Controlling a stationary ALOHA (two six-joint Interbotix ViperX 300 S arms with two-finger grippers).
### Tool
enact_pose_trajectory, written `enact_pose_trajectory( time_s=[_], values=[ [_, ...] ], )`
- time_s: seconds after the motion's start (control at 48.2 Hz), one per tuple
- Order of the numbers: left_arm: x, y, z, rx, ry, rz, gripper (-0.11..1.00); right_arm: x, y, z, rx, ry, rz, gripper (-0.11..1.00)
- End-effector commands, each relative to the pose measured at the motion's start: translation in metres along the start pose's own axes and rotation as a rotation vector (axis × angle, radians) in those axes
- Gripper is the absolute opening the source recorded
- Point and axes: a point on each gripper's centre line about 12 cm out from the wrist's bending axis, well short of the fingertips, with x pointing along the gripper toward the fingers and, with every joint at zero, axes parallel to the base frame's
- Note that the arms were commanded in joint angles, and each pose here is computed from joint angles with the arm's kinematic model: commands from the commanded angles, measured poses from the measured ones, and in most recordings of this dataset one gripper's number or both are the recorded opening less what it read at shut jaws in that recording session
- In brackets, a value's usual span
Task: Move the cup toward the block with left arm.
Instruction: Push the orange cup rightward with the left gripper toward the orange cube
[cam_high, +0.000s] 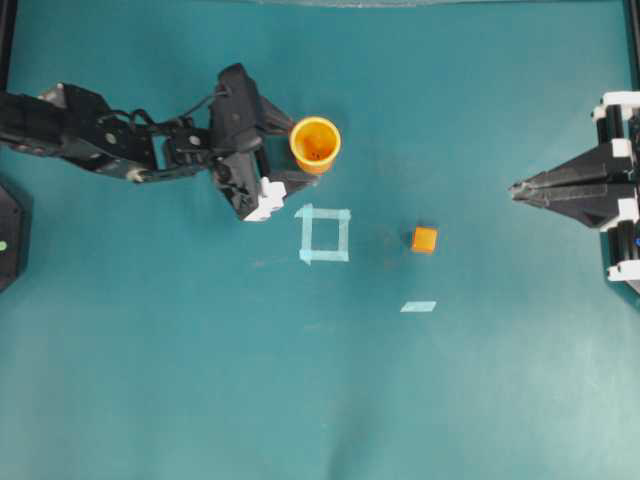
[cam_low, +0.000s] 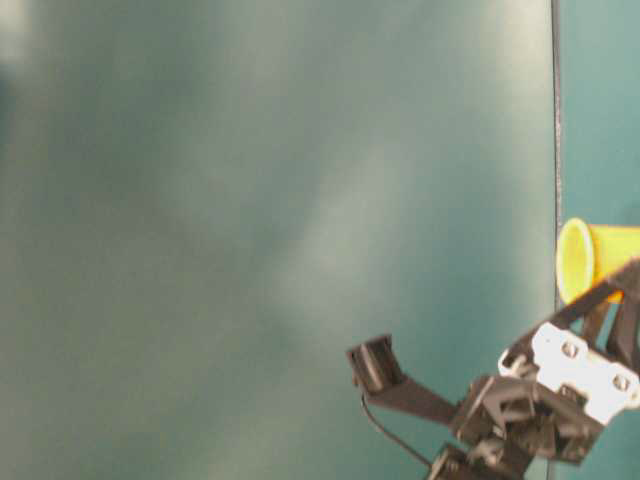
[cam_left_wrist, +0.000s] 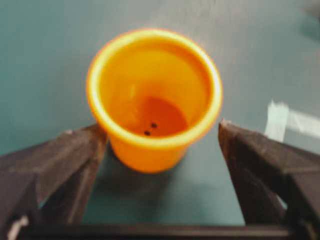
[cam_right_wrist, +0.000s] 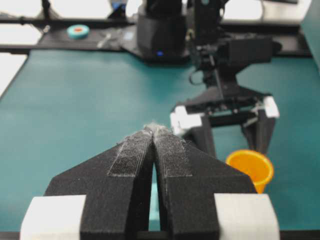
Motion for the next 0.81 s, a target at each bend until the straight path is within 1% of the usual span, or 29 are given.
enact_pose_trajectory(
  time_s=[0.0,0.228,0.373,0.436,0.519,0.56,0.685,0.788],
  values=[
    [0.009,0.000,0.015,-0.001,-0.046,0.000,0.87,0.002,0.000,0.012,0.003,-0.034,0.000,0.01],
    [0.033,-0.002,0.014,-0.002,-0.043,-0.004,0.87,0.001,0.000,0.013,0.001,-0.034,0.002,0.01],
    [0.037,-0.003,0.018,0.007,-0.047,-0.005,0.86,0.002,0.000,0.012,0.003,-0.032,0.000,0.01],
    [0.036,-0.003,0.017,0.011,-0.046,-0.007,0.82,0.002,0.000,0.012,0.003,-0.032,0.002,0.01],
    [0.035,-0.005,0.018,0.005,-0.046,-0.011,0.70,0.002,0.000,0.012,0.003,-0.031,0.000,0.01],
    [0.033,-0.008,0.020,0.006,-0.052,-0.017,0.66,0.002,0.000,0.011,0.003,-0.029,0.002,0.01],
    [0.028,-0.021,0.034,0.021,-0.088,-0.043,0.65,0.002,0.000,0.012,0.003,-0.029,0.002,0.01],
    [0.020,-0.035,0.054,0.043,-0.136,-0.072,0.65,0.001,0.000,0.012,0.003,-0.029,0.000,0.01]
  ],
)
